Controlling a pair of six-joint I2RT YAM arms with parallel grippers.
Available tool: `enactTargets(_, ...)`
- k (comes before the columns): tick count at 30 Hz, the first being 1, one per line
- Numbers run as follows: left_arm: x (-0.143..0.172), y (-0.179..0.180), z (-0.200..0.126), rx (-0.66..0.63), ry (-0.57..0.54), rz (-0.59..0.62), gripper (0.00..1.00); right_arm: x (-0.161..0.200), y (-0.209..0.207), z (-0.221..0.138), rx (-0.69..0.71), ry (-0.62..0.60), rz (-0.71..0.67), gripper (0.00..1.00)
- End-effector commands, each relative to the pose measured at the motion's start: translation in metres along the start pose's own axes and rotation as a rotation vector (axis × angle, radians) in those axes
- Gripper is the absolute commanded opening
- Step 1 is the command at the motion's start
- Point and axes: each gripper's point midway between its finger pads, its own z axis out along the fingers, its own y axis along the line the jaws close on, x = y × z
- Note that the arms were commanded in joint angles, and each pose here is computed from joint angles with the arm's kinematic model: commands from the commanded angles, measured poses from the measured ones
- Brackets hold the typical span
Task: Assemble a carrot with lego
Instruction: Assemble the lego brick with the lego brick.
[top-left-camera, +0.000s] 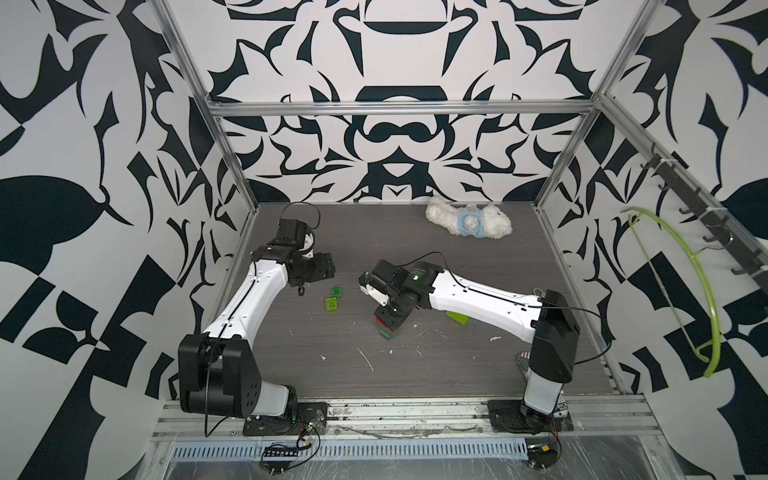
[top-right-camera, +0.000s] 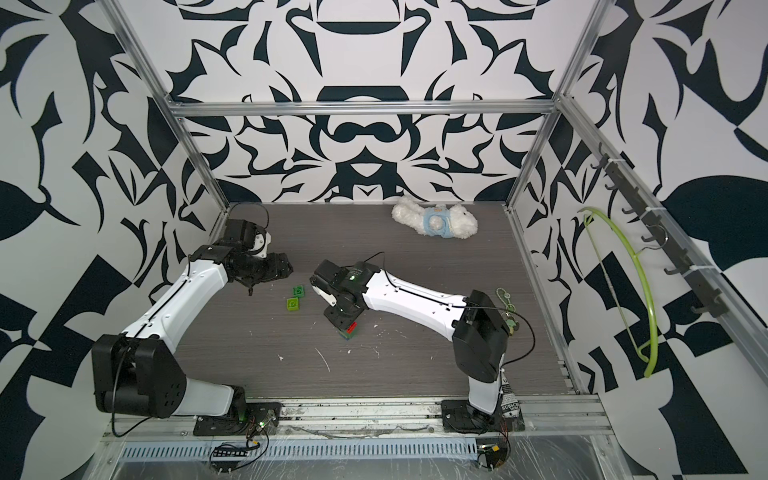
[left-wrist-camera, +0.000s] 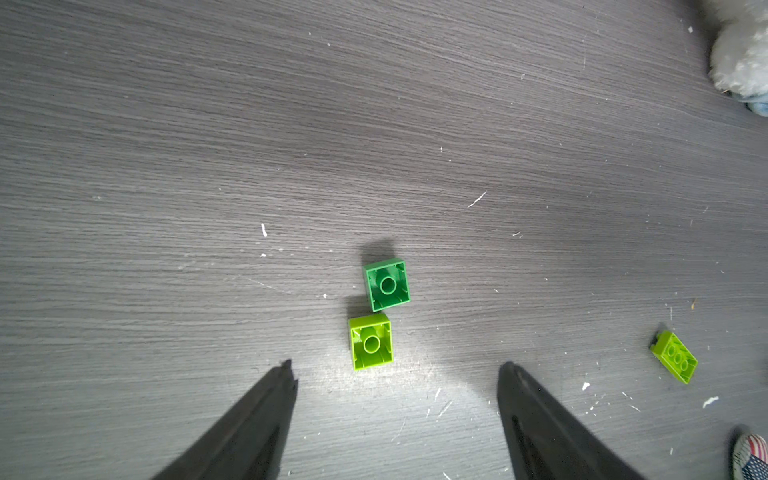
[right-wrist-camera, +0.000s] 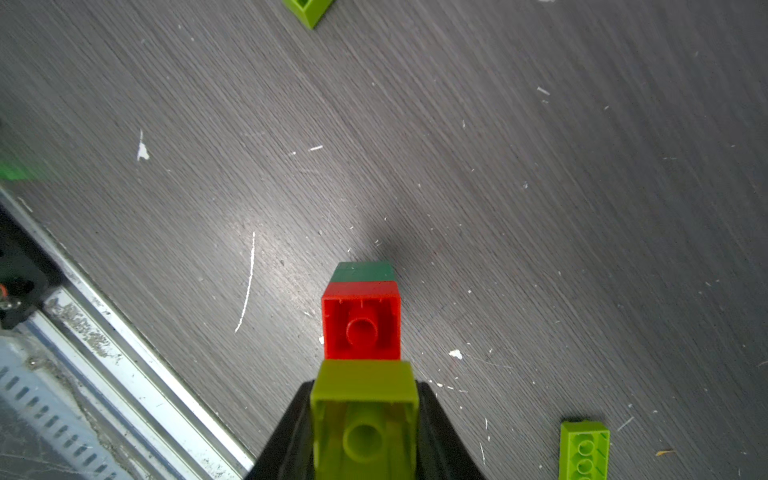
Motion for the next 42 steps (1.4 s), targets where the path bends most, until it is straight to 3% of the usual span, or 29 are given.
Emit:
enactTargets(1,0.005,-0.001,-0.002,0.017,0.001,-0.005,0.84,-0.009,0.004,-0.018,0.001,-0.065,0.045,0.32)
enactTargets(12,0.005,-0.002,-0.002,0.025,0.006,-0.009,0.84,-0.001,0.002,0.002,0.024,-0.013,0.106,0.32)
enactTargets(42,0.006,-0.004,-0.003,0.031,0.003,-0.006,0.84,0.014,0.001,0.024,0.034,0.068,0.068,0.31)
